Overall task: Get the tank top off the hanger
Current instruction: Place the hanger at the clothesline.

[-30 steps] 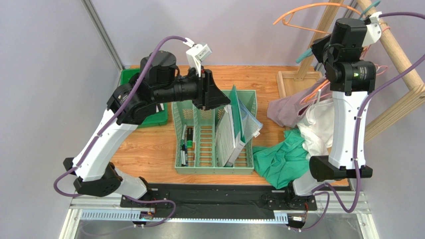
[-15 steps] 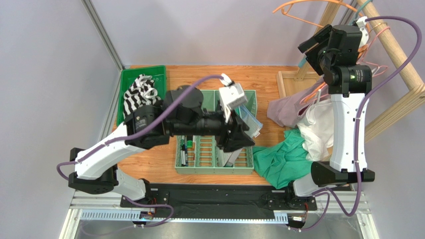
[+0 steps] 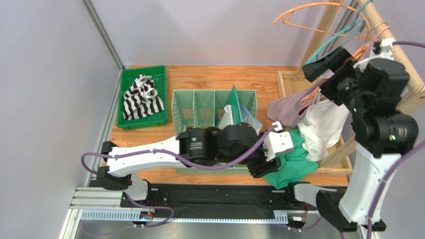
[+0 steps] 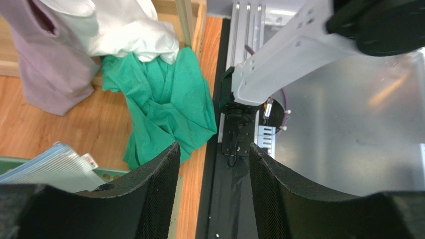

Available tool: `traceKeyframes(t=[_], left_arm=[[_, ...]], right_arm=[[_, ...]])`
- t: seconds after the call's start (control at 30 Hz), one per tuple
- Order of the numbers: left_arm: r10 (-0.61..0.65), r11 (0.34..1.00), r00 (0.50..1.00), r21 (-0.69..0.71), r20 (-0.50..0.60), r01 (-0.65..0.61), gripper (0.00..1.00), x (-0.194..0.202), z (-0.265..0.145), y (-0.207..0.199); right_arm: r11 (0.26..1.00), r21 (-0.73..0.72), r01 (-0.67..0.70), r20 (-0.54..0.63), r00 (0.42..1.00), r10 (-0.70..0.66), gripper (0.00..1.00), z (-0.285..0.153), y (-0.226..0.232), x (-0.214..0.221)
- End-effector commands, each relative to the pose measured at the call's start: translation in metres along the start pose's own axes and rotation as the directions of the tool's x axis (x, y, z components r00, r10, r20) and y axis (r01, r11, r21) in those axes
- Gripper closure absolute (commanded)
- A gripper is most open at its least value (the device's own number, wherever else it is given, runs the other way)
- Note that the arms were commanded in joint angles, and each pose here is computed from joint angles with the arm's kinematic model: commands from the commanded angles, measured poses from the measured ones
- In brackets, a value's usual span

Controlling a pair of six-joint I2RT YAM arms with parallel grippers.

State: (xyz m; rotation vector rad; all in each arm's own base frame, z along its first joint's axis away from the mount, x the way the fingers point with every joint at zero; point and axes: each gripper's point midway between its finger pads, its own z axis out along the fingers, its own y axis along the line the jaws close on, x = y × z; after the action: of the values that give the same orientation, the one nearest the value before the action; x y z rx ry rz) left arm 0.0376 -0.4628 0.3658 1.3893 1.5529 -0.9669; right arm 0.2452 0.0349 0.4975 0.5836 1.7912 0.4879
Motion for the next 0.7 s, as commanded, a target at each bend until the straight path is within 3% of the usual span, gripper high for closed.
traceKeyframes(t=[0.0, 0.13, 0.23, 0.4, 0.67], left_arm=[[0.035, 0.999, 0.999, 0.042, -0.026, -0.034, 0.42, 0.009, 0.036, -0.005], [0.006, 0.998, 0.993, 0.056, -0.115, 0.000, 0.43, 0.044, 0.077, -0.008], [-0.025, 0.999, 0.985, -0.023, -0.172, 0.022, 0.42, 0.073, 0.113, 0.003], [-0.043, 0.989, 0.962, -0.148, -0.271, 0.003, 0.41, 0.113, 0.155, 0.024], [-0.090, 0.973, 0.930, -0.231, -0.356, 0.006, 0.34, 0.180, 0.198, 0.037]], right_arm=[[0.996, 0.014, 0.090, -0.048, 0.995, -0.089, 0.00, -0.060, -0.022, 0.027], [0.993, 0.057, 0.102, -0.091, 0.991, -0.097, 0.00, -0.093, -0.046, 0.053], [0.994, 0.079, 0.082, -0.042, 0.996, -0.079, 0.00, -0.115, -0.057, 0.056], [0.999, -0.027, 0.035, 0.008, 0.999, -0.034, 0.00, -0.143, -0.038, 0.051], [0.999, -0.049, 0.018, -0.026, 0.999, -0.020, 0.00, -0.150, -0.038, 0.062]])
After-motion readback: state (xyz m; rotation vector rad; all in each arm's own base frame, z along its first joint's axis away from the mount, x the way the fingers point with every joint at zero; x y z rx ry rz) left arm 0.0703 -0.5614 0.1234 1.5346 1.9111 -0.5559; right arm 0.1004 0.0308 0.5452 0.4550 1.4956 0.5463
